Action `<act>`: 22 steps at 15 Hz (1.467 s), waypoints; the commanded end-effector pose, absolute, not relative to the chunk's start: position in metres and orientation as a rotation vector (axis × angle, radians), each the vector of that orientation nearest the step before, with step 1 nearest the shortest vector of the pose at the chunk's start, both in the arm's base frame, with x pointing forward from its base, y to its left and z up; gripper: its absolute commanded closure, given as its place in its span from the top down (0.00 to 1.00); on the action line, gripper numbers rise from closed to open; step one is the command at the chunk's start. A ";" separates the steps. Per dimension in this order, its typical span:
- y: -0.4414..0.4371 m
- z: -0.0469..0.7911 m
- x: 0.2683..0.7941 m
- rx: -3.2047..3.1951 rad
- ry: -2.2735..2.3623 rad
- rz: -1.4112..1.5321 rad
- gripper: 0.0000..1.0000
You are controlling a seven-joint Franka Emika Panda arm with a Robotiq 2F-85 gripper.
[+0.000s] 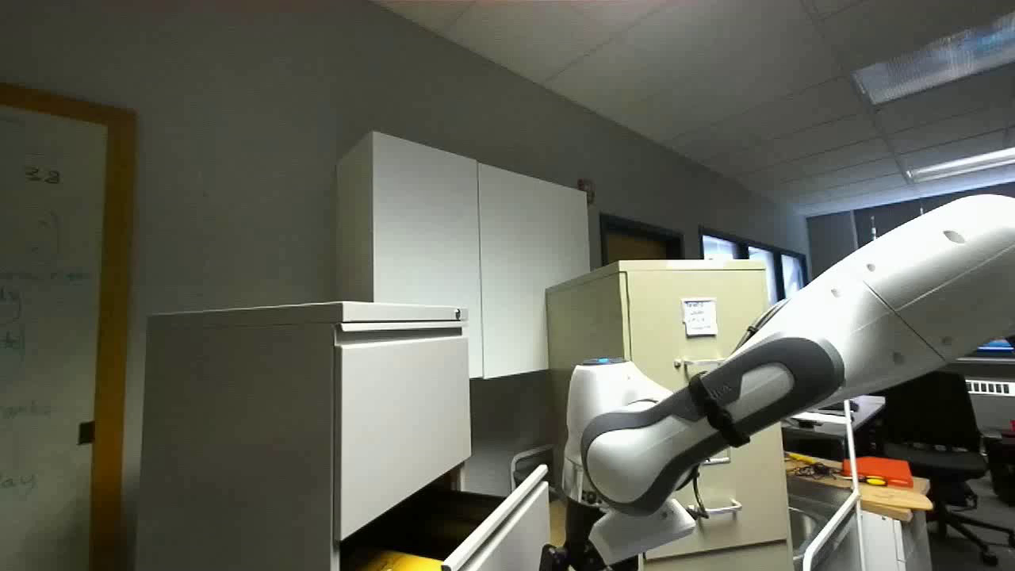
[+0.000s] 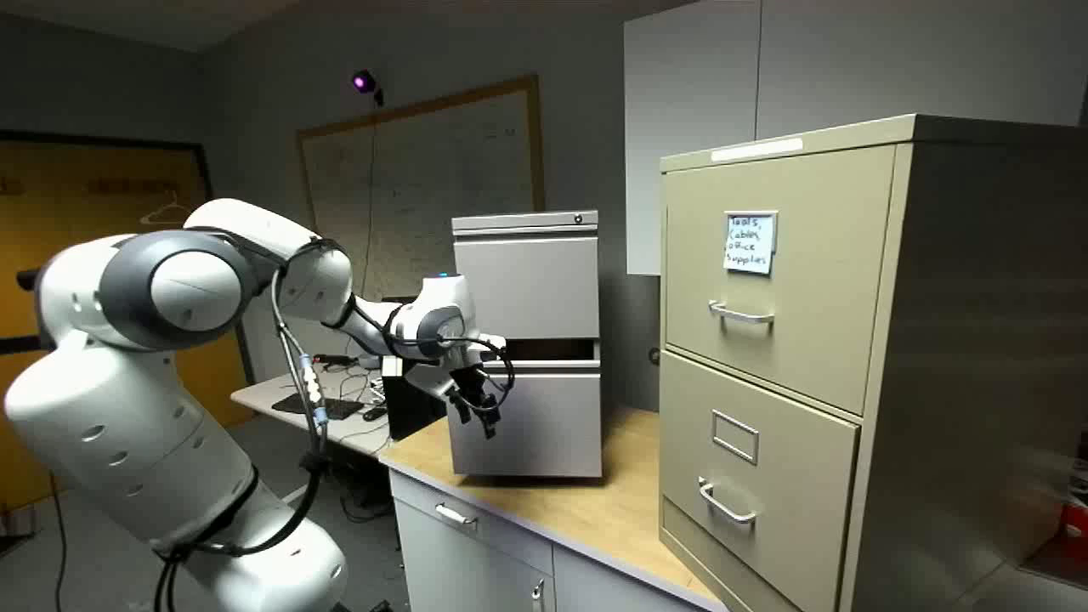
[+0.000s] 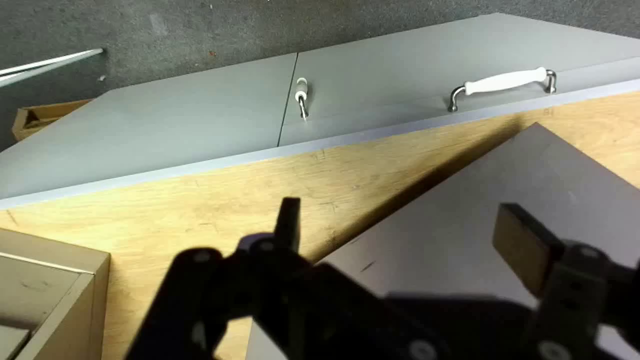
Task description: Close the bottom drawer of the left cabinet
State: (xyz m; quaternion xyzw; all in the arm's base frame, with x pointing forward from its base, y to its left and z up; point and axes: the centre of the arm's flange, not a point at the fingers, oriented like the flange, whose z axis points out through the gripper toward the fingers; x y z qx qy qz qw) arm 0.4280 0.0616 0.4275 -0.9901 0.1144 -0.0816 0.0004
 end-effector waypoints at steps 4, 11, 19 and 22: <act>0.062 0.428 0.428 -3.110 0.359 -0.257 1.00; 0.059 0.427 0.436 -3.099 0.358 -0.337 1.00; 0.023 0.436 0.473 -2.930 0.519 -0.695 0.44; 0.001 0.439 0.483 -2.821 0.608 -0.807 0.22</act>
